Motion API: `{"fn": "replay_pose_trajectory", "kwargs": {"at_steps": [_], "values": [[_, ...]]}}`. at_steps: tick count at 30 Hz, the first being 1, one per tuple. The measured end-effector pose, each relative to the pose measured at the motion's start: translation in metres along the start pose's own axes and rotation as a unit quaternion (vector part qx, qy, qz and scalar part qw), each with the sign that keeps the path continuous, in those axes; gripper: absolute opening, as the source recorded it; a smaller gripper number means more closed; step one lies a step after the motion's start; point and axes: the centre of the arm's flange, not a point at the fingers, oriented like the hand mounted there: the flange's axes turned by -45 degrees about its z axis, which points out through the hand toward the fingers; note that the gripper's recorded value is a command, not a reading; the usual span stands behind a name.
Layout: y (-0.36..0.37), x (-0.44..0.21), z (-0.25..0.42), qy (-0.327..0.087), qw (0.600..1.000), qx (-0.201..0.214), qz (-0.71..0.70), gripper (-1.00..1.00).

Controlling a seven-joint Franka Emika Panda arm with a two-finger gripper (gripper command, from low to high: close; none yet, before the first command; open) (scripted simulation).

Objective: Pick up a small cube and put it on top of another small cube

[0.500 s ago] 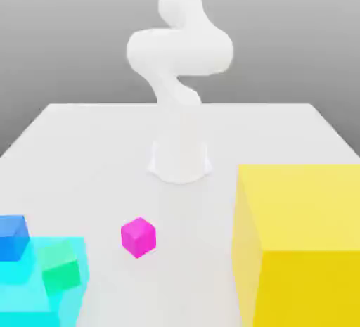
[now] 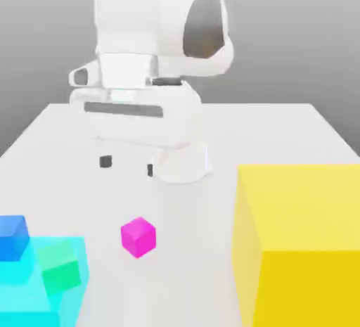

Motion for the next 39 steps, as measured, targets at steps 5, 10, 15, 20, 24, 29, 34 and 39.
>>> {"fn": "replay_pose_trajectory", "kwargs": {"at_steps": [5,10,15,20,24,29,34,39], "values": [[0.043,-0.045,0.086,-0.059,0.994,-0.044,0.074,0.00],[0.046,-0.048,0.110,-0.061,0.994,-0.046,0.077,0.00],[0.049,-0.054,0.133,-0.063,0.994,-0.047,0.077,0.00],[0.051,-0.060,0.144,-0.064,0.994,-0.049,0.078,-1.00],[0.050,-0.061,0.145,-0.064,0.994,-0.048,0.078,-1.00],[0.048,-0.053,0.128,-0.062,0.994,-0.046,0.077,-1.00],[0.046,-0.048,0.106,-0.061,0.994,-0.046,0.077,-1.00],[0.045,-0.049,0.087,-0.063,0.994,-0.047,0.078,-1.00]]}}
